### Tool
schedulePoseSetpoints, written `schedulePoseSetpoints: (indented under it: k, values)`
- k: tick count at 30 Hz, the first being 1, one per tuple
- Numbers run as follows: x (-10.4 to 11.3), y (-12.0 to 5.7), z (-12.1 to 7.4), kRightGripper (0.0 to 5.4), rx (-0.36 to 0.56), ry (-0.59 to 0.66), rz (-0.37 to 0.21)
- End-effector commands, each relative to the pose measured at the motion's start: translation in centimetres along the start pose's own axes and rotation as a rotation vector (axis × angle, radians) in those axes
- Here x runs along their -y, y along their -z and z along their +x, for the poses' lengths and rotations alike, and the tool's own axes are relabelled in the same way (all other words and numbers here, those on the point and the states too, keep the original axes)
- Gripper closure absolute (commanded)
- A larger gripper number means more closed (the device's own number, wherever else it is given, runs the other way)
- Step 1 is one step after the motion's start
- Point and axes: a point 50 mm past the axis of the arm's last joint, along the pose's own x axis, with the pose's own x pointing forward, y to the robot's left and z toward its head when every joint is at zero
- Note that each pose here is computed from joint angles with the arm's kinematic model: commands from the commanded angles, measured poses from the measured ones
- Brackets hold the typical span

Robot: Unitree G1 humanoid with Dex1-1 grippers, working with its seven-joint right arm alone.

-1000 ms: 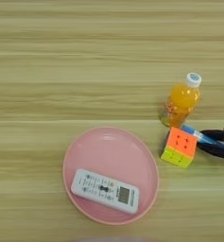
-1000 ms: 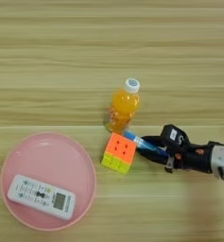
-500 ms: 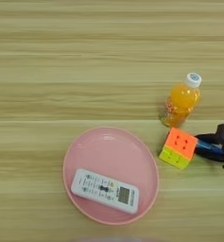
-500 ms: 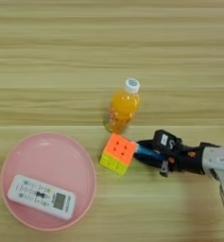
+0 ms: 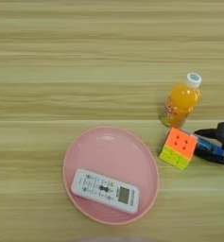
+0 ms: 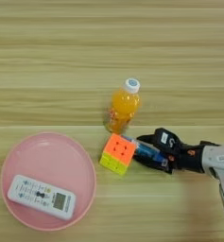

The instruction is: Move the objects on the table

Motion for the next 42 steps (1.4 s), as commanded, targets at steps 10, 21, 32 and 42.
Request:
schedulePoseSetpoints:
  k: [10, 21, 32, 42]
  values:
    - [3.6, -3.7, -2.5, 1.20, 0.144, 0.142, -0.057]
    - [5.1, -5.7, -5.3, 0.04, 0.268, 0.206, -0.052]
    - [3.6, -9.6, -6.3, 0.02, 0.495, 0.108, -0.057]
    - [-1.4, -13.0, -5.6, 0.02, 0.573, -0.085, -0.194]
